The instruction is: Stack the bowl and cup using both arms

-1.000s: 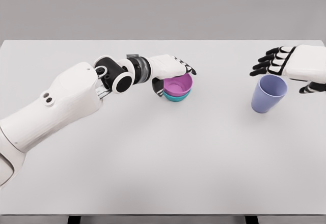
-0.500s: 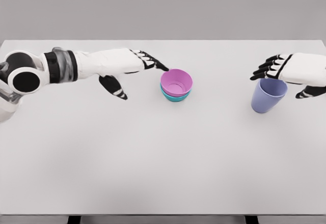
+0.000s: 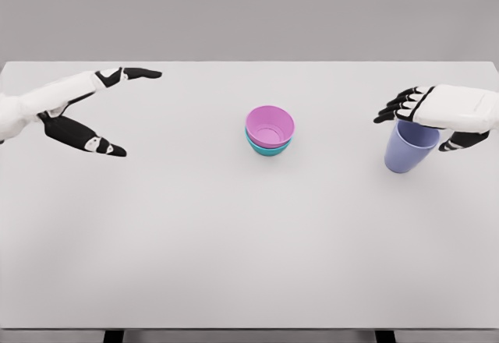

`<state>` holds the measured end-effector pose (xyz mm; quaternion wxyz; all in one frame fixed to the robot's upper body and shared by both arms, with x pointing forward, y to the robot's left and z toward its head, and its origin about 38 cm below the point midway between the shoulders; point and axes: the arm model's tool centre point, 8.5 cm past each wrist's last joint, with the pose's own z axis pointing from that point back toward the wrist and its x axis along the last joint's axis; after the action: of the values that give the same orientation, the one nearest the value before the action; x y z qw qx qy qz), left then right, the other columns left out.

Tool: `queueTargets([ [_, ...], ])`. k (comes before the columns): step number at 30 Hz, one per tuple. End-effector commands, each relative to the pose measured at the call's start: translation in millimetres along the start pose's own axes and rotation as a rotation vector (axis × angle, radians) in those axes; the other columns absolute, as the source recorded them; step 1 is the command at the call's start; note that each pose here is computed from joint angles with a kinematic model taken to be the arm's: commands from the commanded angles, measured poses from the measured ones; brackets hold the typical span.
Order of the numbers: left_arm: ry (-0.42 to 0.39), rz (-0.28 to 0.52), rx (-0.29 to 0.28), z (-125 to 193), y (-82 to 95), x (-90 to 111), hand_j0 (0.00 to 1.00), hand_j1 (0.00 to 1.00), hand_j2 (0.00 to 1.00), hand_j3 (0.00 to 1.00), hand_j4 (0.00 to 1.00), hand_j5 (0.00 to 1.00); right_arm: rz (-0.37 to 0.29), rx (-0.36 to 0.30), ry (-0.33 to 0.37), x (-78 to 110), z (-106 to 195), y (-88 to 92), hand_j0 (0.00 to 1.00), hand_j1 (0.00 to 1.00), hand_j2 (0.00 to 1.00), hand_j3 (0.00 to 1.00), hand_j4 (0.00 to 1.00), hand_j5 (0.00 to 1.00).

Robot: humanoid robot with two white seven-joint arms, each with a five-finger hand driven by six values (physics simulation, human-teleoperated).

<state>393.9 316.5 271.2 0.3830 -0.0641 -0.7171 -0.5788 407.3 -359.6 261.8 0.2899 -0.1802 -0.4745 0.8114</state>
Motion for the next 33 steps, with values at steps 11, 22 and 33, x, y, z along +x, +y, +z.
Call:
queueTargets([
  [11,0.021,0.037,0.01,6.2,-9.9,-9.8,1.0,1.0,1.0,1.0,1.0,1.0,-0.053,0.026,0.045,-17.1,0.4,15.8,0.98,0.98,0.98,0.98,0.98,0.98],
  [22,0.028,0.041,0.014,8.2,-10.0,-11.8,1.0,1.0,1.0,1.0,1.0,1.0,-0.061,0.056,0.055,-21.5,-14.1,28.0,0.98,0.98,0.98,0.98,0.98,0.98],
  [33,0.026,0.042,0.016,7.4,-10.9,-12.0,1.0,1.0,1.0,1.0,1.0,1.0,-0.061,0.064,0.033,-18.5,-30.2,28.9,0.98,0.98,0.98,0.98,0.98,0.98],
])
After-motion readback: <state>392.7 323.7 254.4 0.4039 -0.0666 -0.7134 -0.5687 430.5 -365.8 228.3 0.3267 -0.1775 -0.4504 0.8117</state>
